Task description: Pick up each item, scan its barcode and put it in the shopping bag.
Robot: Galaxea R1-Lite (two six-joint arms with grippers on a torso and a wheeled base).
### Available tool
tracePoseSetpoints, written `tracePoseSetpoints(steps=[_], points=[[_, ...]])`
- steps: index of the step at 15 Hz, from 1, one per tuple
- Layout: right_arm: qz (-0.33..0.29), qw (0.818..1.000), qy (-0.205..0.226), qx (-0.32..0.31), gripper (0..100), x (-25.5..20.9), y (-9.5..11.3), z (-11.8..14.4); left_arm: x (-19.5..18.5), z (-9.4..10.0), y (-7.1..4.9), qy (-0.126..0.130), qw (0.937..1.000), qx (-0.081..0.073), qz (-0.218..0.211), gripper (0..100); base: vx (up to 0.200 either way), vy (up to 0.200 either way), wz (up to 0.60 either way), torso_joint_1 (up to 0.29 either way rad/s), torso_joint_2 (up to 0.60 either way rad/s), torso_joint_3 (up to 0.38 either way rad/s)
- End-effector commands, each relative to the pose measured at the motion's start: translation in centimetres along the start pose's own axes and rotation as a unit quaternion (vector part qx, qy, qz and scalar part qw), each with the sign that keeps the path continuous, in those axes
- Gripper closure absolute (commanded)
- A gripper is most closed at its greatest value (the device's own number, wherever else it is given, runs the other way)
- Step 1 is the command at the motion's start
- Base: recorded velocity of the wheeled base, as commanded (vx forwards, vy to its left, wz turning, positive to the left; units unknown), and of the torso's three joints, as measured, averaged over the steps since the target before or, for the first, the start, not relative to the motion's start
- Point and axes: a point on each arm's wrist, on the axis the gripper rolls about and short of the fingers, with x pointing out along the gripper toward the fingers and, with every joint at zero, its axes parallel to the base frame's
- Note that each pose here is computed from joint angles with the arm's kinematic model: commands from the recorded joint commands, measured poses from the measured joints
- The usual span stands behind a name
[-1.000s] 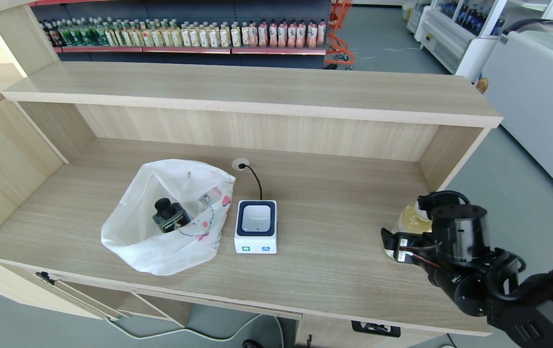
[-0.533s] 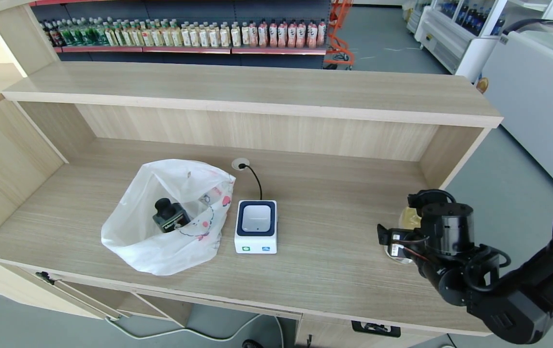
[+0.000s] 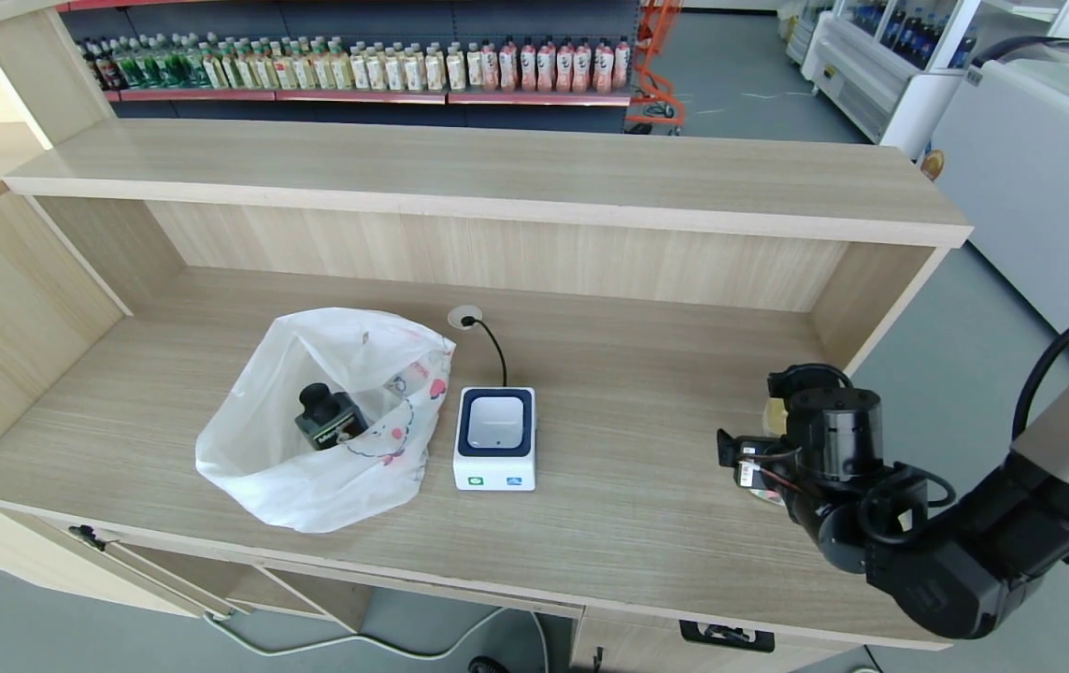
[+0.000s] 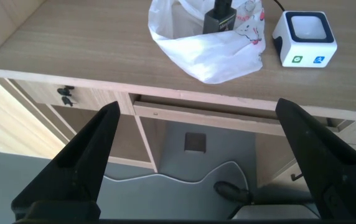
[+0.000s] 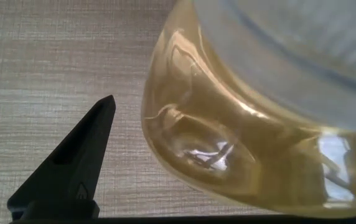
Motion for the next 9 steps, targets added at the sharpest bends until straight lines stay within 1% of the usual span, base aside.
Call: tracePoseSetpoints(steps=[1,3,4,9], points=[[0.002,1.000,-0.003,0.001,0,0.09,0.14,0.02,0.00,0.00,0.00,0.000,1.0000,0.000,0.000,0,0.000,0.000,0.00,0.000,0.00,0.000],[0.013,1.000,-0.014,0.004,0,-0.03,0.15,0.27,0.00,0.00,0.00,0.000,1.0000,0.000,0.000,0,0.000,0.000,0.00,0.000,0.00,0.000],[0.015,1.000,-0.016,-0.006,100,-0.09,0.03,0.44,0.00,0.00,0.00,0.000,1.0000,0.000,0.000,0,0.000,0.000,0.00,0.000,0.00,0.000],[0.013,1.000,-0.016,-0.021,100,-0.22,-0.33,0.55,0.00,0.00,0.00,0.000,1.0000,0.000,0.000,0,0.000,0.000,0.00,0.000,0.00,0.000]])
